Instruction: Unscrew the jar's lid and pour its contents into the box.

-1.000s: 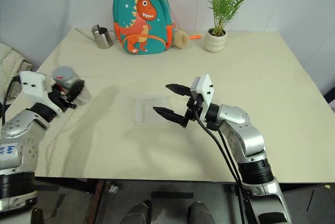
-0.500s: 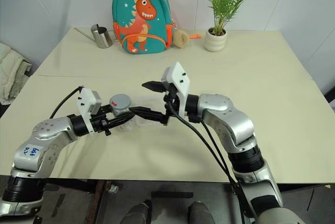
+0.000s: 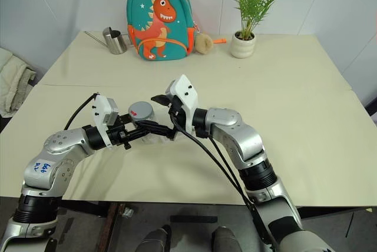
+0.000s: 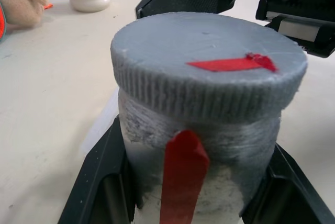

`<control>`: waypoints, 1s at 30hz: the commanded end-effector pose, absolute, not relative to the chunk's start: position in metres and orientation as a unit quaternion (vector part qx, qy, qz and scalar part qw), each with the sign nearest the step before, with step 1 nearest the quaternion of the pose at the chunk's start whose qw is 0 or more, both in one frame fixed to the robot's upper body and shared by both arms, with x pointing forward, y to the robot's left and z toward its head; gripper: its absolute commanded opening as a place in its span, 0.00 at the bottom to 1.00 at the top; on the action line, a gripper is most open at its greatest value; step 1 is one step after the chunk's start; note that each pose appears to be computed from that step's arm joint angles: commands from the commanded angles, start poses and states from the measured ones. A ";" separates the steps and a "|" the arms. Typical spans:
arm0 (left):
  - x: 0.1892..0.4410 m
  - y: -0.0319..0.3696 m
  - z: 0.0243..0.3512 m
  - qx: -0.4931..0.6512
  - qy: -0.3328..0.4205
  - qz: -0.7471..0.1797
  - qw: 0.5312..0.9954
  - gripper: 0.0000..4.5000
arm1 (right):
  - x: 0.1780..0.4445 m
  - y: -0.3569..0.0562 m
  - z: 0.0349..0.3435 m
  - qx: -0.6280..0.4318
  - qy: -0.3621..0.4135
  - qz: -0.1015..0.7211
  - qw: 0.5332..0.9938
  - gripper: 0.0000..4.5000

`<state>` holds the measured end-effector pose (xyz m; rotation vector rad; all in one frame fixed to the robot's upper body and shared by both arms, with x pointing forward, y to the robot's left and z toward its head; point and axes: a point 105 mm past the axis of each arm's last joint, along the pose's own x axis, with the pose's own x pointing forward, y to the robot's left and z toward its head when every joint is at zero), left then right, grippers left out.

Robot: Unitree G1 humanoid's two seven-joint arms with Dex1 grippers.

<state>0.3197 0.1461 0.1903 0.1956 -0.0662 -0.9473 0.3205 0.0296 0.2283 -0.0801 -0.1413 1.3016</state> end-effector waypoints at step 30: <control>0.265 0.118 0.233 0.029 -0.040 -0.661 0.749 0.43 | 0.280 0.019 0.261 -0.127 -0.130 0.783 0.595 0.55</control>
